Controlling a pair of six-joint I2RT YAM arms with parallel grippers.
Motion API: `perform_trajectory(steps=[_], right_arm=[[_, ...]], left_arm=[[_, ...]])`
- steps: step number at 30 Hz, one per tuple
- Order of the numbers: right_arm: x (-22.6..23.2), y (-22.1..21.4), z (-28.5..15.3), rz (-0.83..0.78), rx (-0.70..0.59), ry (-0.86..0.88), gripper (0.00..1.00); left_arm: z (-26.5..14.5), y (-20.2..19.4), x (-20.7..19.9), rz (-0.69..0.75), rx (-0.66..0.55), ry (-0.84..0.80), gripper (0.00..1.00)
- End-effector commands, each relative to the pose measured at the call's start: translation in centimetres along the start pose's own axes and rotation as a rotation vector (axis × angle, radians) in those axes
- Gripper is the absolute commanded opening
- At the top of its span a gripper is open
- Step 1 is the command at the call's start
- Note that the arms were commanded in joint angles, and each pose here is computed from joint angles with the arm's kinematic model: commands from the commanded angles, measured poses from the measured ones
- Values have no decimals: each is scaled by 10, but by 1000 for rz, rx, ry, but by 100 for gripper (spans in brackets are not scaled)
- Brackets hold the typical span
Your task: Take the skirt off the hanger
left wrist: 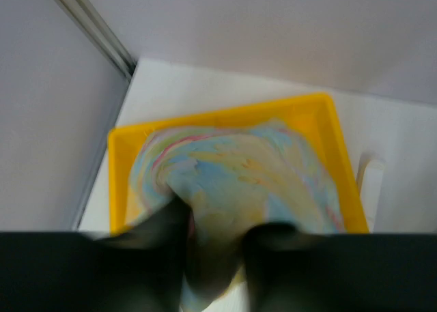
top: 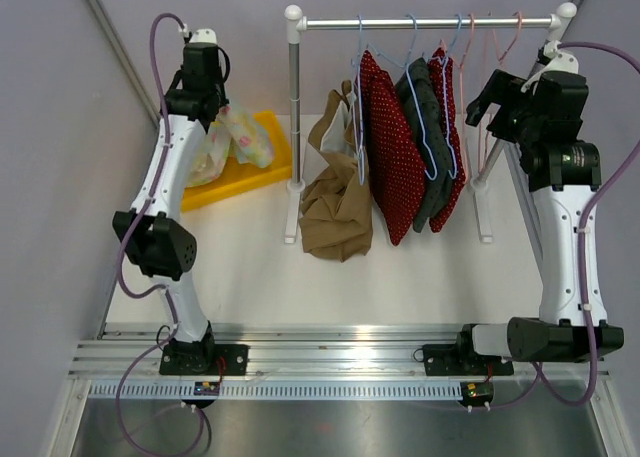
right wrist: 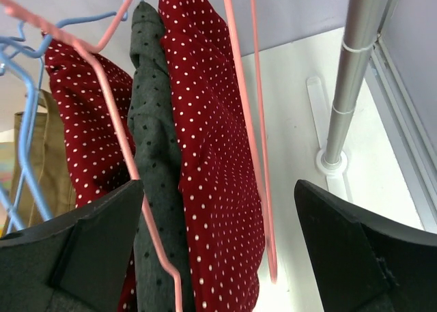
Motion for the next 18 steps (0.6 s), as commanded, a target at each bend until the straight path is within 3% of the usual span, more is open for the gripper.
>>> perform_trajectory(steps=[1,2,3,7,11,13,16,18], right_arm=[[1,23,-43,14,-132,-3,99],[0,27,-50,14,-150,-6,99],[-1,32,-61,17,-180,-22,99],[6,57,-99,42,-292,18,99],[35,78,-121,59,-367,249,99],[49,82,-111,55,-334,363,99],[54,81,-80,77,-259,388,98],[54,76,-57,84,-219,384,96]], left_arm=[[0,-20,-8,-106,71,-43,70],[0,-28,-8,-108,89,-46,94],[-11,-25,-4,-124,73,-51,99],[-50,-21,12,-170,31,-44,99],[-96,-26,33,-159,26,-48,99],[-120,-40,41,-157,56,-73,99],[-139,-79,48,-147,130,-101,99],[-167,-86,58,-170,102,-139,99]])
Point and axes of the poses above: each gripper's point midway between its finger pads, its own z axis out along the fingers, its own x axis along the line the jaws close on, y = z × x, the point moved 6 cm from there along -z, back along the fingers, and after that the axes turned 7 degrees about -z, right-handed, at the moved point
